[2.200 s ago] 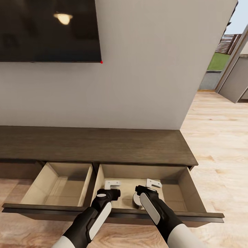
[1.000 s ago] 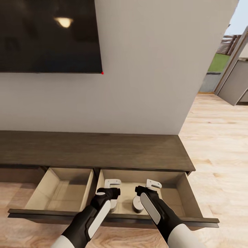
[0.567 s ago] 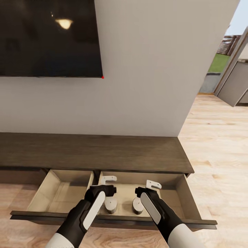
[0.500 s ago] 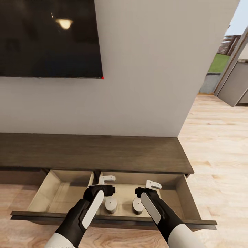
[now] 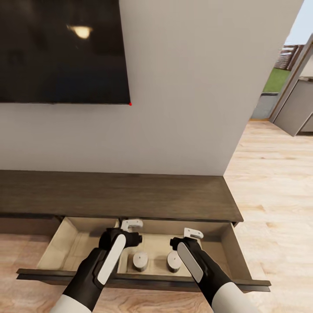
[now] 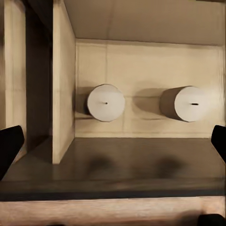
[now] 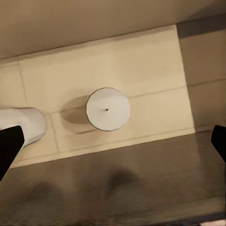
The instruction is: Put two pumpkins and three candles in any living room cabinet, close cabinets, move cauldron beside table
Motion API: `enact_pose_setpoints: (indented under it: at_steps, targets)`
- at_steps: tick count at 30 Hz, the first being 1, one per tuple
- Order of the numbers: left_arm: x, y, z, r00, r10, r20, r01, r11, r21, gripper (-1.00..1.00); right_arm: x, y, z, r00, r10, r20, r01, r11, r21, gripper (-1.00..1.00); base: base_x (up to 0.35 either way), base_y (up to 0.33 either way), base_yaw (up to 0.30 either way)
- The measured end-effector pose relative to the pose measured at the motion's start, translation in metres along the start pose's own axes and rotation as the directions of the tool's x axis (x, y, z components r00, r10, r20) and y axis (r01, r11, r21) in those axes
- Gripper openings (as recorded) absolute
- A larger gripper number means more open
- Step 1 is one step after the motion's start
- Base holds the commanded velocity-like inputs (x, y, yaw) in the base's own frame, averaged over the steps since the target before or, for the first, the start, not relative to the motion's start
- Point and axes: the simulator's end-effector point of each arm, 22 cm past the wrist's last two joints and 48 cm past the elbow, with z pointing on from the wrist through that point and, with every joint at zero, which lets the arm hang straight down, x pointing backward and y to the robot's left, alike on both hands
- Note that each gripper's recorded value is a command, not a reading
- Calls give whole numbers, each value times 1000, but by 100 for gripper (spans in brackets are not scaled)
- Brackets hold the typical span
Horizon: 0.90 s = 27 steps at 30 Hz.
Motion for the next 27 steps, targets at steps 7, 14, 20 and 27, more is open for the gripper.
enact_pose_setpoints:
  at_steps: [7,14,20,27]
  targets:
    - [-15,-1,-21,1000,8,17,-8,1000,6,100,-3,3,-14,999,-21,-24,21,1000,-7,100,0,0,0]
    - [-40,-5,-47,997,5,71,-6,1000,21,100,-7,5,-25,999,-17,-33,17,1000,-12,100,0,0,0]
    - [-67,27,-73,990,-15,138,17,1000,-14,100,-15,13,-41,999,-22,-45,20,999,-39,100,0,0,0]
    - [-83,35,-96,983,-68,168,67,998,12,100,-79,48,-96,997,-14,77,26,988,-149,100,0,0,0]
